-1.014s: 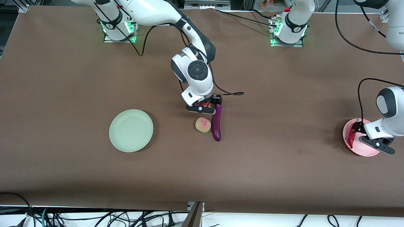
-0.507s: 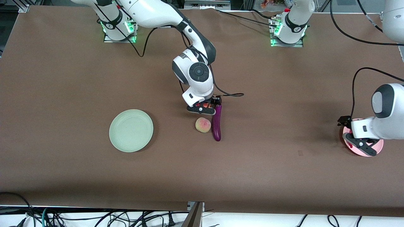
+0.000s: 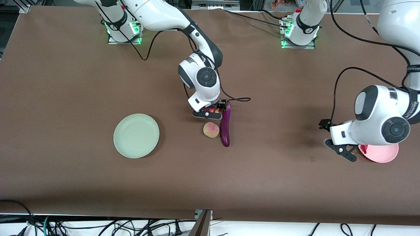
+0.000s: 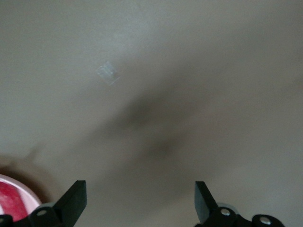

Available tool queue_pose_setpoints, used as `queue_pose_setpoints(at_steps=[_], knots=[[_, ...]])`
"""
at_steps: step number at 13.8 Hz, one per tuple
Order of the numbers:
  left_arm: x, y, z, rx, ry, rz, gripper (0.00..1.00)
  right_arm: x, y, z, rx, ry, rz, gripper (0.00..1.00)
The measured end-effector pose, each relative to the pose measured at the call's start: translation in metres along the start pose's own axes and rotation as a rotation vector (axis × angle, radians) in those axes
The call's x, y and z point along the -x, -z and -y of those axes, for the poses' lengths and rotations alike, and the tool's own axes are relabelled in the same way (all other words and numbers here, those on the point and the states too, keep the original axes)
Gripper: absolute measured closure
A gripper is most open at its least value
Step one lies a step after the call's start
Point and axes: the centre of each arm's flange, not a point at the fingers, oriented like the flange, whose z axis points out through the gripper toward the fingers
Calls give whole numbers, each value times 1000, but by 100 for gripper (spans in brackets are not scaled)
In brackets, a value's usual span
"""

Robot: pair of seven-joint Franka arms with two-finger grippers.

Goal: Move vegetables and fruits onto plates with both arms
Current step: 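Carry the pomegranate to the green plate while the left gripper reaches the eggplant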

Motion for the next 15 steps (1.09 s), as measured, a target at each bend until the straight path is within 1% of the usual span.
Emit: queue_pose_setpoints(at_steps=[2,3,4,5,7,9,11,13,14,15], knots=[[-15,-1,-33,-3,69,16,0,5,-14,-2,-7,3,-11,0],[-24,-1,-53,-9,100,22,0,6,-19,-3,-8,4,-13,3],[-32,-1,-74,-15,129,27,0,6,-20,-3,-11,4,-16,7],[-39,-1,-92,-13,161,28,0,5,-17,-2,-15,4,-20,16],[-47,-2,-119,32,236,26,0,0,-13,-4,-17,6,-27,17],[-52,-7,-131,124,309,29,0,-11,-5,-12,-6,23,-24,17],[-64,-14,-147,209,402,8,0,-30,20,-30,15,57,0,17],[-80,-22,-173,238,496,-18,0,-55,58,-60,34,86,33,17],[-89,-29,-192,243,528,-27,0,-69,77,-79,42,108,53,17],[-100,-38,-215,246,555,-50,0,-82,92,-101,50,139,76,17]])
